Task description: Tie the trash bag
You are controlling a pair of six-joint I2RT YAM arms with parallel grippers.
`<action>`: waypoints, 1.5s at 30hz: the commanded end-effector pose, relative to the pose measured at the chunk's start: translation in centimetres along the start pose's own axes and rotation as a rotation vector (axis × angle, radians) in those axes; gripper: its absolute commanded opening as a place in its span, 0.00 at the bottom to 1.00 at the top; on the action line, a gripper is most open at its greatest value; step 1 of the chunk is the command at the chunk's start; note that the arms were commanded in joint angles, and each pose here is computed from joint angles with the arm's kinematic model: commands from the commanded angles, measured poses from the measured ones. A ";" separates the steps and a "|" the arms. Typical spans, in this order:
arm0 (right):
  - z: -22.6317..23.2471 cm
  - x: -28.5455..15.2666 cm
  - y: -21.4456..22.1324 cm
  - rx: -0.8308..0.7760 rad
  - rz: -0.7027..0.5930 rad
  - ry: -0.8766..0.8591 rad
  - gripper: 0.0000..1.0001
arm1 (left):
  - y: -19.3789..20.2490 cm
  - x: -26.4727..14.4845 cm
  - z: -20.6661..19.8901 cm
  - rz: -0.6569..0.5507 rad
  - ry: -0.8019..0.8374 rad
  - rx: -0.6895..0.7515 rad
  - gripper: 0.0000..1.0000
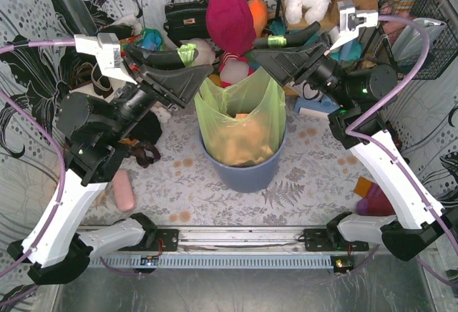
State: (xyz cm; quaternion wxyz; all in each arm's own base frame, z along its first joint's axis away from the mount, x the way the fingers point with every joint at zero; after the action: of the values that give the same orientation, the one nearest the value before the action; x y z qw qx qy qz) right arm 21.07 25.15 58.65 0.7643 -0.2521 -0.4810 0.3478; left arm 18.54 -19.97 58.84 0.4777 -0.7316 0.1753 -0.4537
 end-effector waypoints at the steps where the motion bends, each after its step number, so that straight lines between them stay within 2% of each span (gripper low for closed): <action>1: 0.5 -1.3 -0.1 -0.048 -0.027 0.018 0.54 | 0.9 -0.4 1.7 0.022 -0.105 0.012 0.65; 6: -3.1 -4.1 4.3 0.060 0.026 0.137 0.54 | 5.9 -1.7 1.6 0.149 -0.068 -0.066 0.65; 10: -4.0 -5.3 5.9 0.102 0.046 0.175 0.54 | 7.3 -2.2 1.7 0.180 -0.072 -0.100 0.65; 19: -3.7 -5.6 5.8 0.093 0.052 0.180 0.55 | 7.1 -0.8 1.0 0.183 -0.002 -0.094 0.57; 25: -3.4 -5.8 5.6 0.082 0.050 0.179 0.55 | 5.6 -0.7 2.6 0.167 -0.126 -0.043 0.57; 34: -3.1 -6.0 5.3 0.067 0.047 0.190 0.55 | 3.8 0.0 2.2 0.129 -0.112 -0.035 0.54; 41: -3.0 -6.2 5.3 0.059 0.048 0.197 0.54 | 4.8 0.3 3.4 0.155 -0.166 -0.019 0.34; 45: -3.2 -6.3 5.3 0.057 0.049 0.206 0.54 | 5.3 0.1 3.6 0.192 -0.176 -0.010 0.09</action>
State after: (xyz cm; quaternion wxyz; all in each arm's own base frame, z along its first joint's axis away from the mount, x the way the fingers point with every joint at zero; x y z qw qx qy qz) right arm 21.34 24.18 48.35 0.8117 -0.2715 -0.3582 0.3731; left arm 22.69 -21.40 52.72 0.5164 -0.7549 0.2234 -0.3370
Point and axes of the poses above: each gripper's point midway between its finger pads, its own x axis out along the fingers, its own z axis along the line the jaws close on, y = z × x, the point moved 3 cm from there along -x, back along the fingers, and after that the axes turned 7 degrees about x, right-handed, at the moved point
